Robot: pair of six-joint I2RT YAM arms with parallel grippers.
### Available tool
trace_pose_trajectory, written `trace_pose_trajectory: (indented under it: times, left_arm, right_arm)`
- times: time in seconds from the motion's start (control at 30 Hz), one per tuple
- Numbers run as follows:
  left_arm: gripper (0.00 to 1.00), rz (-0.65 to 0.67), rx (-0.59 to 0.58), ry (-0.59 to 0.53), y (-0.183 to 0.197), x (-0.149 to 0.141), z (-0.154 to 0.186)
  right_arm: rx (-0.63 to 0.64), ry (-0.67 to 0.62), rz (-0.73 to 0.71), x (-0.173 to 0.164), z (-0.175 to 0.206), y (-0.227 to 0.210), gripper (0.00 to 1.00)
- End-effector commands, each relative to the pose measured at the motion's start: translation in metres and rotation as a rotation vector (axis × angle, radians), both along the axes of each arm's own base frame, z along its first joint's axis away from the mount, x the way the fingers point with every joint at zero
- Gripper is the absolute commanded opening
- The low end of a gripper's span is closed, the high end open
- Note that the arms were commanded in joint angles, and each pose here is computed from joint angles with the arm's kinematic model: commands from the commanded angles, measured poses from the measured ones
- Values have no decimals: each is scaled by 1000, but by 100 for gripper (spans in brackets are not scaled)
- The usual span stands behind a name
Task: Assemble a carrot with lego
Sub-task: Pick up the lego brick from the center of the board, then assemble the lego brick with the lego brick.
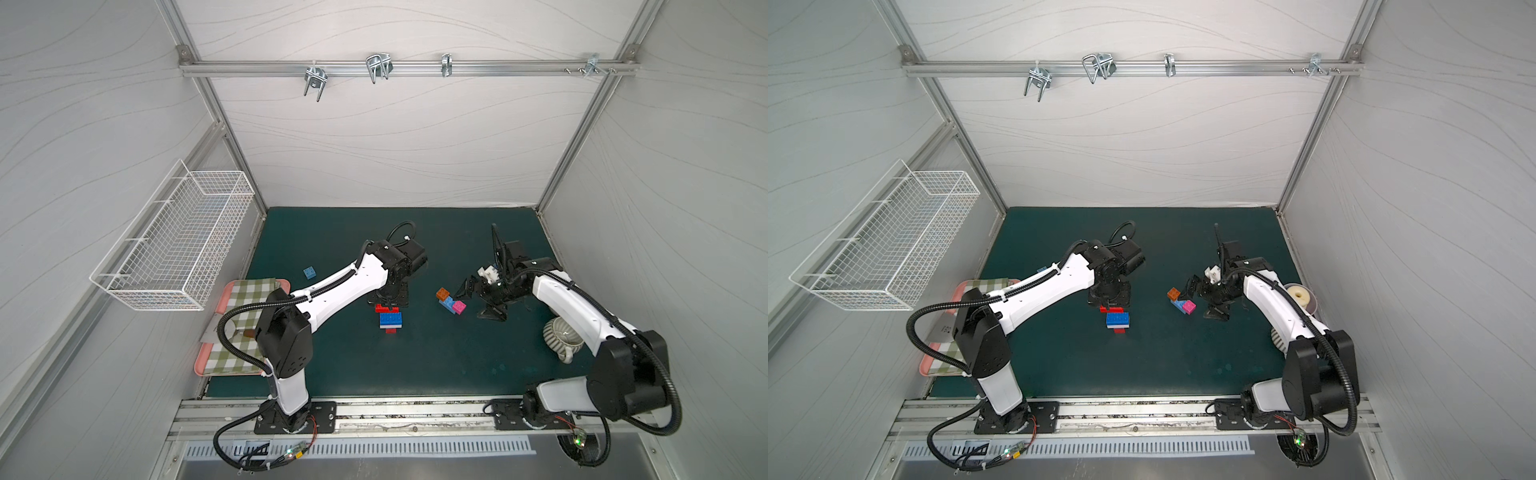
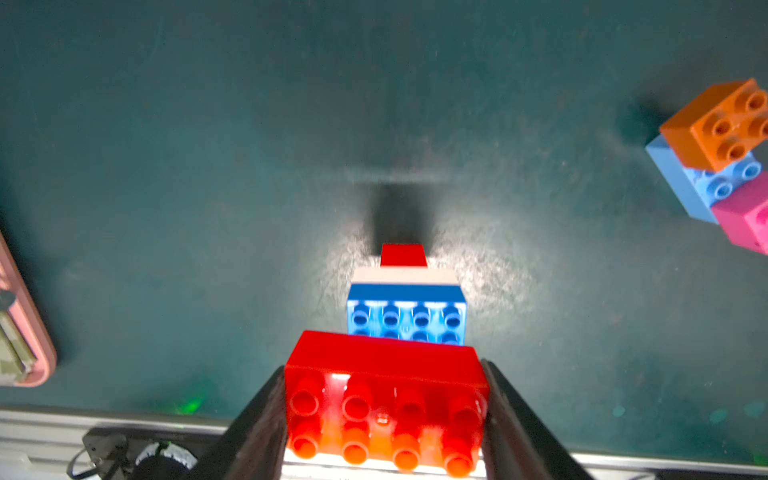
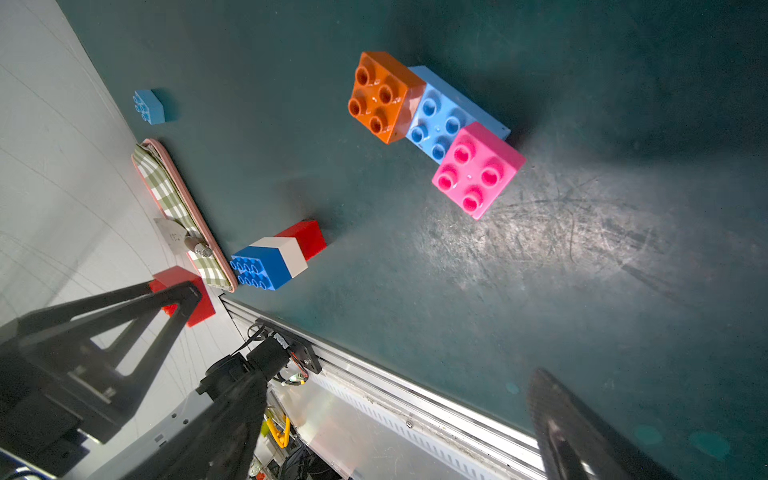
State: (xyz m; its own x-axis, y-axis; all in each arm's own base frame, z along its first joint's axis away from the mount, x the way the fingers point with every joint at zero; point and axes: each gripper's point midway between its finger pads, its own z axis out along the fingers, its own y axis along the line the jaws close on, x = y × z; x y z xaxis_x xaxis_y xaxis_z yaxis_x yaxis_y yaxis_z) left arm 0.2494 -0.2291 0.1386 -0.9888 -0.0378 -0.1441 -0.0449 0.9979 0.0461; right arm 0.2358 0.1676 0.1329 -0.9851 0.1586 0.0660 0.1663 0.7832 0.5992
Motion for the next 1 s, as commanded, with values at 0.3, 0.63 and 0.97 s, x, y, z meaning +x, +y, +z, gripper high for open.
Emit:
trace_pose_trajectory:
  times: [0.3, 0.63, 0.97]
  left_arm:
    - [28, 40, -33, -4, -8, -10, -12]
    - [28, 25, -14, 6, -10, -7, -22]
    - [28, 21, 0, 6, -11, -4, -27]
  right_arm:
    - [15, -9, -6, -4, 6, -1, 99]
    - [11, -10, -9, -3, 7, -1, 99]
    - [9, -4, -10, -3, 5, -1, 99]
